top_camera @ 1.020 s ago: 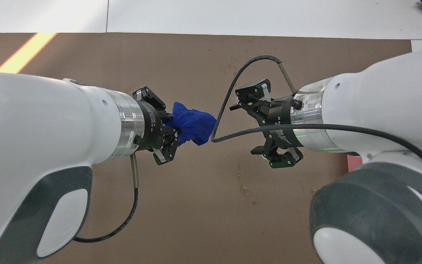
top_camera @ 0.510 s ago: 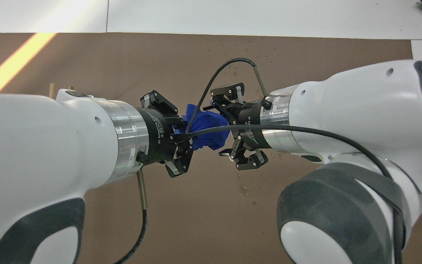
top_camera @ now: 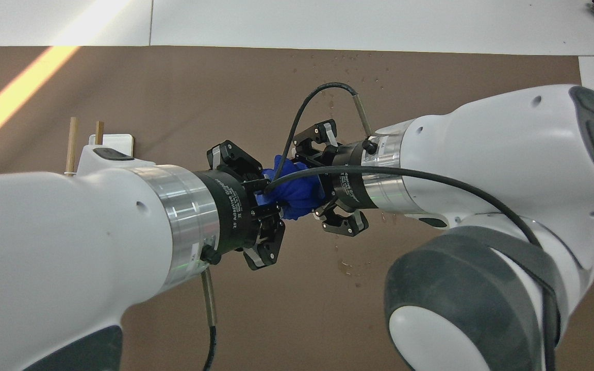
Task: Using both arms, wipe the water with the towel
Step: 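Release the towel from the left gripper while the right gripper pulls it away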
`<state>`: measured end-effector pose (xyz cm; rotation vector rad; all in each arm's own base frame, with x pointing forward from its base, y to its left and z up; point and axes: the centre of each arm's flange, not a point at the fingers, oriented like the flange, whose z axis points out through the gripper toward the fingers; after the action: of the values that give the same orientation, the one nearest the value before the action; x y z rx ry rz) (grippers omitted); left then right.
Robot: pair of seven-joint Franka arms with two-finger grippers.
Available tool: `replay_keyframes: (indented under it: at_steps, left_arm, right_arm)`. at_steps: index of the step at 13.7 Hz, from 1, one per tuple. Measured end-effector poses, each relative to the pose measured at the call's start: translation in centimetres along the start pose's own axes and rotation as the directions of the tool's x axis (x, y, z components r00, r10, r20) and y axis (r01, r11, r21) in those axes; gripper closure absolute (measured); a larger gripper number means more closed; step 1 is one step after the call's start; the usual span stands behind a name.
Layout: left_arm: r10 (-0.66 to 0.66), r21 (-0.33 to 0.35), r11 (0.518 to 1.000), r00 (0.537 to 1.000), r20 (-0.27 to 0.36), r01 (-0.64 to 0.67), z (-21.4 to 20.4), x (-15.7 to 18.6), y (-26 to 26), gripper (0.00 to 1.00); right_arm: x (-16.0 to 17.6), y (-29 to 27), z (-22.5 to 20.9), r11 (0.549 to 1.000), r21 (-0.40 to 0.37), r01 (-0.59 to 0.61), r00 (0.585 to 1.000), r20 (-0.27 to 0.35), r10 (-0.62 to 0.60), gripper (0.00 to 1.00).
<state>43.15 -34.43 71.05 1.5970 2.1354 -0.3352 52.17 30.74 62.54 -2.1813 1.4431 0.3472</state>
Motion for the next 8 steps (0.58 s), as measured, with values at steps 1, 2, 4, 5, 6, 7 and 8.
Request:
replay_keyframes:
  at_steps: [1,2,4,5,6,7,8]
  left_arm:
    - [0.0,-0.001,1.0,1.0,0.001,0.0,0.01,0.0,0.01,0.82]
    - [0.0,-0.001,1.0,1.0,0.002,0.0,0.0,-0.01,0.02,0.82]
    - [0.0,-0.002,1.0,1.0,0.002,0.0,0.01,-0.01,0.02,0.82]
    - [0.0,-0.001,1.0,1.0,0.001,0.0,0.03,0.0,0.02,0.82]
    - [0.003,-0.001,1.0,1.0,0.001,-0.003,0.03,0.0,0.02,0.82]
    - [0.007,-0.001,1.0,1.0,0.001,-0.007,0.03,0.0,0.02,0.74]
    - [0.014,-0.001,1.0,1.0,0.001,-0.014,0.03,0.0,0.02,0.64]
  right_arm:
    - [0.0,0.0,0.0,1.0,0.0,0.0,1.0,0.0,0.0,0.41]
    - [0.0,0.0,0.0,1.0,0.0,0.0,1.0,0.0,0.0,0.56]
    - [0.0,-0.01,-0.02,1.0,0.0,0.0,1.0,0.0,0.0,0.8]
    - [0.01,-0.01,-0.02,1.0,0.0,0.0,1.0,0.0,0.0,0.84]
    - [0.02,-0.01,-0.02,1.0,0.0,0.0,1.0,0.0,0.0,0.84]
    - [0.02,-0.01,-0.02,1.0,0.0,0.0,1.0,0.0,0.0,0.84]
    - [0.04,-0.01,-0.03,1.0,0.001,-0.001,1.0,0.0,0.001,0.85]
